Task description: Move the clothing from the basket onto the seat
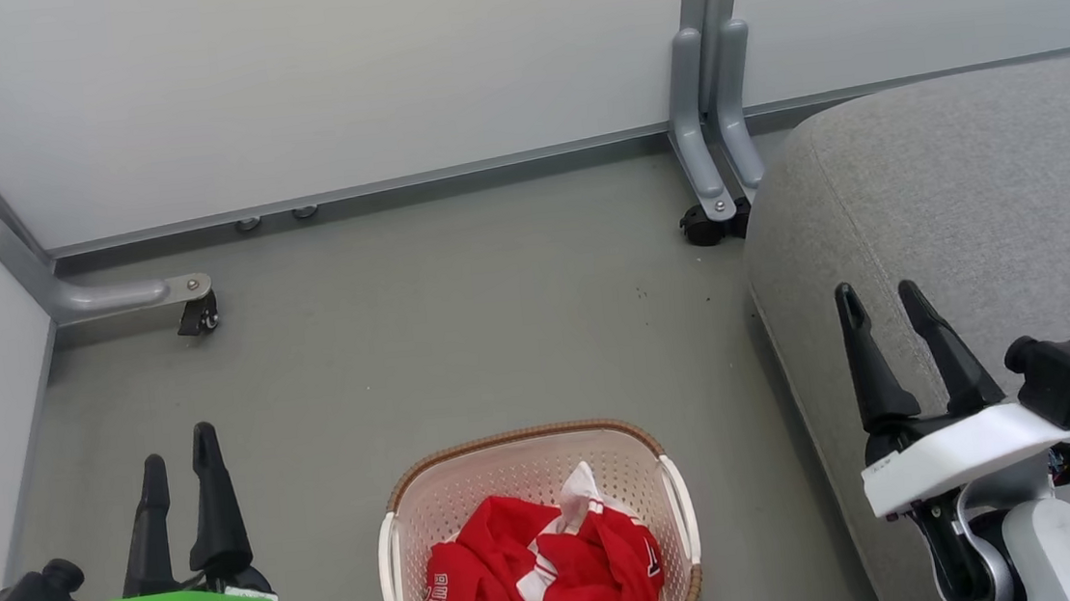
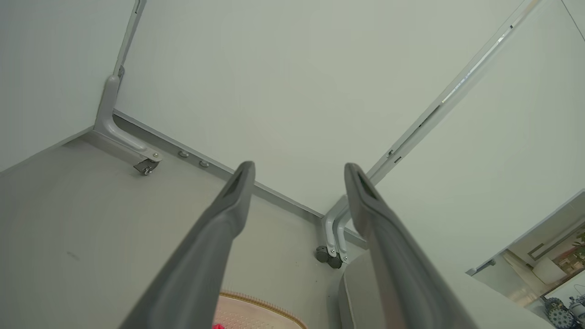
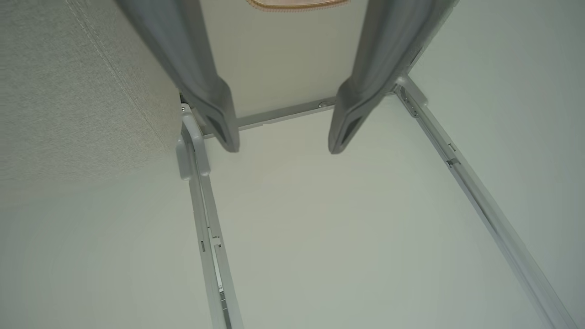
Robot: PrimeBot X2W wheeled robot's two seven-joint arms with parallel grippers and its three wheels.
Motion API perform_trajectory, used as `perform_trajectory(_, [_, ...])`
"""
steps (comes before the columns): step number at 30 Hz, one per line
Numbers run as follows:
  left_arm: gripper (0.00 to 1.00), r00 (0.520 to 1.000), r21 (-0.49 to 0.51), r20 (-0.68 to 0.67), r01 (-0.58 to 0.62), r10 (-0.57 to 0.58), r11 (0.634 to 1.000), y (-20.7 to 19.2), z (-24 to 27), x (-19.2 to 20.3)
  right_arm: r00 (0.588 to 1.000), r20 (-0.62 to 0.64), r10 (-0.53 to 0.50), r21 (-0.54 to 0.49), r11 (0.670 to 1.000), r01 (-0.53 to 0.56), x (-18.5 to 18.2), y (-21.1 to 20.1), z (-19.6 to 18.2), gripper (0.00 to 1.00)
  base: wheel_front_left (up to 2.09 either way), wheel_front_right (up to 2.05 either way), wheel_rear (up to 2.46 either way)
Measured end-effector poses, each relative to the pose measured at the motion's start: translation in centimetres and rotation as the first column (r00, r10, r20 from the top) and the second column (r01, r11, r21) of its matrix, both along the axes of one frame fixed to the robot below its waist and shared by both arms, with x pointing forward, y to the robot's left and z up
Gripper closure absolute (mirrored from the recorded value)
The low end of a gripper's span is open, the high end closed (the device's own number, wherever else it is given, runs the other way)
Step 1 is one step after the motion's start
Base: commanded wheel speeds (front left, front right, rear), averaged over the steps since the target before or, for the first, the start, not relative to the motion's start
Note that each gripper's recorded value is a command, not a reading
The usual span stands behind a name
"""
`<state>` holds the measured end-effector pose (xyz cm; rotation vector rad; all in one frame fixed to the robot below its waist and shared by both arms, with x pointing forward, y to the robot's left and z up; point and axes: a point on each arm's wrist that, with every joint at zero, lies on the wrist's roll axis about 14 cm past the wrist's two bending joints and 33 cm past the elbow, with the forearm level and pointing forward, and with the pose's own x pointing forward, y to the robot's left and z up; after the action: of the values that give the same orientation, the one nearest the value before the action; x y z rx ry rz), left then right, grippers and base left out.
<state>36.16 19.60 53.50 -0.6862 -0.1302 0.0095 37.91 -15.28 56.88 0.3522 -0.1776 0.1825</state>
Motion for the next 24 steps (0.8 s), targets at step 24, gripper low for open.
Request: perform_trajectory(24, [0.00,0.996,0.370,-0.041,0.086,-0.077,0.925,-4.7,-1.4,-0.5,1.000,0.011,-0.012,-0.230,0.973,0.014,-0.9,1.0,-1.8,0.00,0.00,0.00,0.00])
